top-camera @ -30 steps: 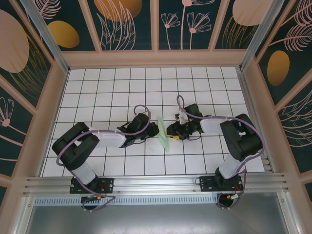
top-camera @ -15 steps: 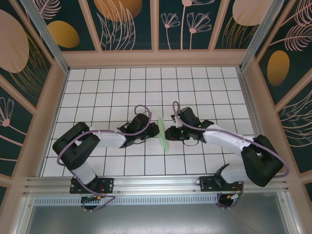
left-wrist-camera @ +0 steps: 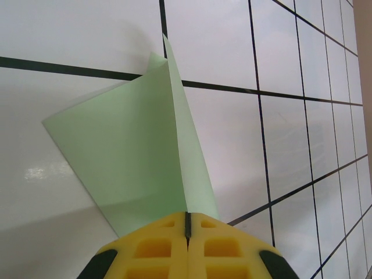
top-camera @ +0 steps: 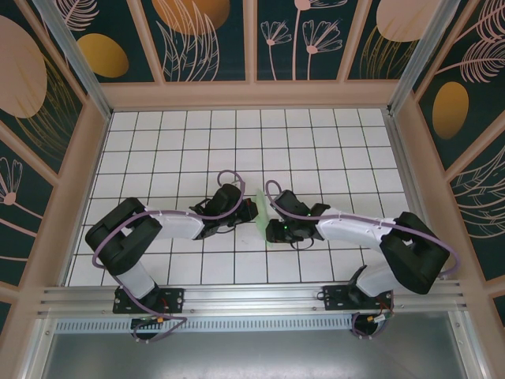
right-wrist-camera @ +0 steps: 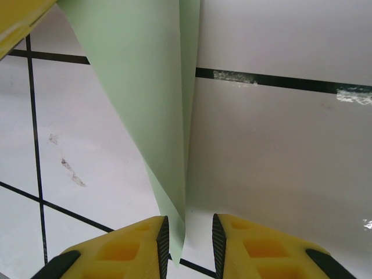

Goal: Fold a paper plane with a square sheet of paper (fold left side to right side)
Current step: Fold the wing for the fifth time at the center of the table.

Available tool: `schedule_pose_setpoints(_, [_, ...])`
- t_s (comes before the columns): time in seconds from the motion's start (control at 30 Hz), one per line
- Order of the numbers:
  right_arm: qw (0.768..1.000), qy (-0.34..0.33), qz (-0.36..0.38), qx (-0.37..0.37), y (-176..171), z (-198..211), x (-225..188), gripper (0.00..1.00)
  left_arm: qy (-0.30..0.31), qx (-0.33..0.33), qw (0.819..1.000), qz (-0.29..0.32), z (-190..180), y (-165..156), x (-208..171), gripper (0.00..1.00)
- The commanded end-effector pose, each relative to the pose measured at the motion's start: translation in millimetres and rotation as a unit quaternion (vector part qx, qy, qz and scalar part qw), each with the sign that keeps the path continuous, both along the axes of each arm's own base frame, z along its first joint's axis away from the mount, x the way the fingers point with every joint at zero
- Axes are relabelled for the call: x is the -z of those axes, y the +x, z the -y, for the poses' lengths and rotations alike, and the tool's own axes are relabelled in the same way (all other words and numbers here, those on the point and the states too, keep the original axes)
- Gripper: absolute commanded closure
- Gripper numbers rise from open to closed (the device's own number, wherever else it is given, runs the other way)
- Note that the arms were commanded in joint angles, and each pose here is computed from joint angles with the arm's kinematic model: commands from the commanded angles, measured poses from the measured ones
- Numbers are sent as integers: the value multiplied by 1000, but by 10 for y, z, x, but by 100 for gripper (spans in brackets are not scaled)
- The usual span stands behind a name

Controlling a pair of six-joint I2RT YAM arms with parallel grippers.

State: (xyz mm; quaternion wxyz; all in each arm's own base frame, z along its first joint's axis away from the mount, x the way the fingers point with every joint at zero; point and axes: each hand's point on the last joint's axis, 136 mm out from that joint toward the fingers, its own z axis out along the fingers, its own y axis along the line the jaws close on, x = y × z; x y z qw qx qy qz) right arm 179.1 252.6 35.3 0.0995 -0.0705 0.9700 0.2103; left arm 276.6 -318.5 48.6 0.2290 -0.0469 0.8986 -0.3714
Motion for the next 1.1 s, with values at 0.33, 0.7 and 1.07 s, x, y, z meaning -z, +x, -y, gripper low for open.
schedule_pose_setpoints(0.33, [999, -27, -26, 5, -99, -11, 165, 72, 8, 3, 1000, 6, -26, 19, 49, 99])
schedule_pose_setpoints(0.7, [998, -48, -30, 1, -135, 37, 217, 82, 13, 2, 1000, 7, -42, 18, 61, 99])
schedule_pose_setpoints(1.07, [995, -92, -29, -6, -197, 124, 315, 87, 20, -3, 1000, 5, -98, 19, 90, 100])
